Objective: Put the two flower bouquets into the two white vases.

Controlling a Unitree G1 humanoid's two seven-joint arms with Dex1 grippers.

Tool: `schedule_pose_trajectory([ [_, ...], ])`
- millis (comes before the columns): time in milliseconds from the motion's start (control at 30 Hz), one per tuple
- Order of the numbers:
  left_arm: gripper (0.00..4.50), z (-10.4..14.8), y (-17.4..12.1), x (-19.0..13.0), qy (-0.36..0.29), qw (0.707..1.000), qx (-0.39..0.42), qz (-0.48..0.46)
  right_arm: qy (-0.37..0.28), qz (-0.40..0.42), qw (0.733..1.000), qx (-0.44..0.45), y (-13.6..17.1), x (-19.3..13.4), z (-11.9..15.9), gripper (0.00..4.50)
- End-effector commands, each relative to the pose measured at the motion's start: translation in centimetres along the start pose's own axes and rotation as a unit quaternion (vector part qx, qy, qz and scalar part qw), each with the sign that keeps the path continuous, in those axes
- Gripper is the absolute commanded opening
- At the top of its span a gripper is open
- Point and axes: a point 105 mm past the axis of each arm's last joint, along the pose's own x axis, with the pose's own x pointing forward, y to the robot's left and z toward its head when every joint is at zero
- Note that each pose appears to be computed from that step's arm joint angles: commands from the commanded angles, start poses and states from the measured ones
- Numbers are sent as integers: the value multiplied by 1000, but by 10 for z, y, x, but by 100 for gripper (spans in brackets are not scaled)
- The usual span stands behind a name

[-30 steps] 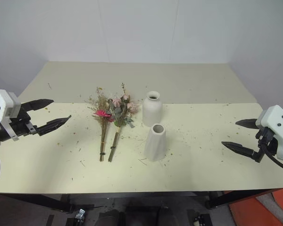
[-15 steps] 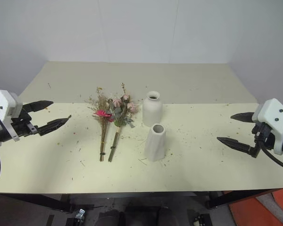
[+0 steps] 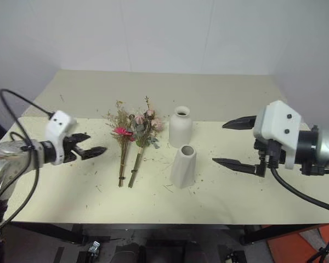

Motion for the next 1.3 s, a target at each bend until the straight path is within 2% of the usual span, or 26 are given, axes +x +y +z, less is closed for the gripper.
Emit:
schedule_pose_trajectory([
  [33, 444, -2, -10, 5, 53, 999, -5, -11, 2, -7, 1000, -14, -1, 0, 6, 450],
  [333, 444, -10, -4, 27, 133, 988, -69, 31, 1, -4, 1000, -11, 1, -1, 8, 450],
  [733, 444, -7, -4, 57, 150, 982, -114, 32, 10, -18, 1000, 0, 2, 0, -1, 450],
  [833, 386, -7, -8, 61, 150, 982, -112, 22, 10, -22, 1000, 3, 0, -2, -1, 450],
  [1233, 10, -19, -12, 73, 162, 978, -131, 7, 16, -25, 1000, -5, -1, -6, 2, 450],
  [1300, 3, -18, -10, 74, 157, 978, -138, 15, 16, -26, 1000, -5, -1, -6, 2, 450],
])
